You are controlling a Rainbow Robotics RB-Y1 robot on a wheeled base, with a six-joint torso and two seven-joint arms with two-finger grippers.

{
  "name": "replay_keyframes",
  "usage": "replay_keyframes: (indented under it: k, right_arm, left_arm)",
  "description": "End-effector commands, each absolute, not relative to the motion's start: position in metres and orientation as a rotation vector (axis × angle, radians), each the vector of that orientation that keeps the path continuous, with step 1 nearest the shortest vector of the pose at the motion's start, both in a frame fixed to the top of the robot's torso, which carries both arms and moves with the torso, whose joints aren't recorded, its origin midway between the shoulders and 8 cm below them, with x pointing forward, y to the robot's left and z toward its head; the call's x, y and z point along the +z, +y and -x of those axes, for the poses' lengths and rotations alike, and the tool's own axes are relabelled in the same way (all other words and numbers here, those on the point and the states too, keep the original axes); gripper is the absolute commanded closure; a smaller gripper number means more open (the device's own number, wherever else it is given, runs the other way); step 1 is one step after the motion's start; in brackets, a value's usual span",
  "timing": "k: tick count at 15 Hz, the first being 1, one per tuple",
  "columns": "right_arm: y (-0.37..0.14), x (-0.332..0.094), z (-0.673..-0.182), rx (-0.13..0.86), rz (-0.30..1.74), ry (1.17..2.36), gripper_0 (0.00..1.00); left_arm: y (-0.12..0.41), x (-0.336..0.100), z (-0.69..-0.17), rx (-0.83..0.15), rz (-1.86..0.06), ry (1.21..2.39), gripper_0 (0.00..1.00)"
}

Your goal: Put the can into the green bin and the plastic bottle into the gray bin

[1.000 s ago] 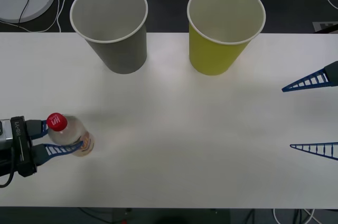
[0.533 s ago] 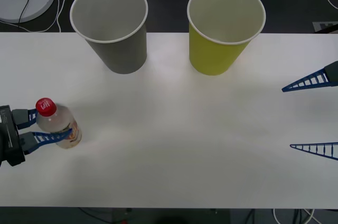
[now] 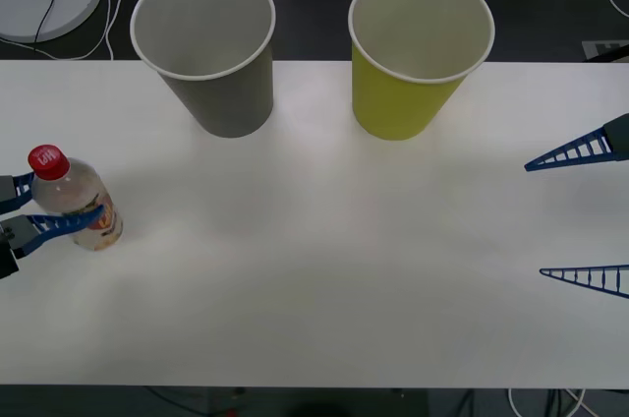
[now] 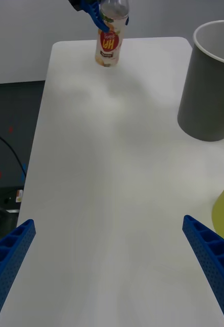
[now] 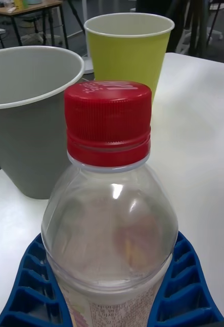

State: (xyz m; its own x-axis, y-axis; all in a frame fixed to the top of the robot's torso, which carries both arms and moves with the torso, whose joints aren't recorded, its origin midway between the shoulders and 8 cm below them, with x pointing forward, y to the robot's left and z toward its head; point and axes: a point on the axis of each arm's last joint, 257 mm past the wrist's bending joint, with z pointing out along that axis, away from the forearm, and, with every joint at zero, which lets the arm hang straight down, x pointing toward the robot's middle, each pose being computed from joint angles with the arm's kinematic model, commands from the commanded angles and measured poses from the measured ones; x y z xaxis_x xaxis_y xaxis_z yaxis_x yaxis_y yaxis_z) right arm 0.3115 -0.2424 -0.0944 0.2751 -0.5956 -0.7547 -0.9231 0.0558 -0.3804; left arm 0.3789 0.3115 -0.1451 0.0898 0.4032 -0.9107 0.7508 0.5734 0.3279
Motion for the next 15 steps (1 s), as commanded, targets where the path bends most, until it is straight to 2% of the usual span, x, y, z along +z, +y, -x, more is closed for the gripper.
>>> replay_keyframes:
  k: [1,15]
  right_arm:
    - [-0.242,-0.094,-0.312,0.455,1.64,1.42,0.0]
    - [-0.242,-0.094,-0.312,0.455,1.64,1.42,0.0]
  left_arm:
    - [0.319,-0.138,-0.384,-0.33,-0.995,1.548,1.0]
    - [0.348,-0.095,-0.397,-0.307,-0.997,1.684,1.0]
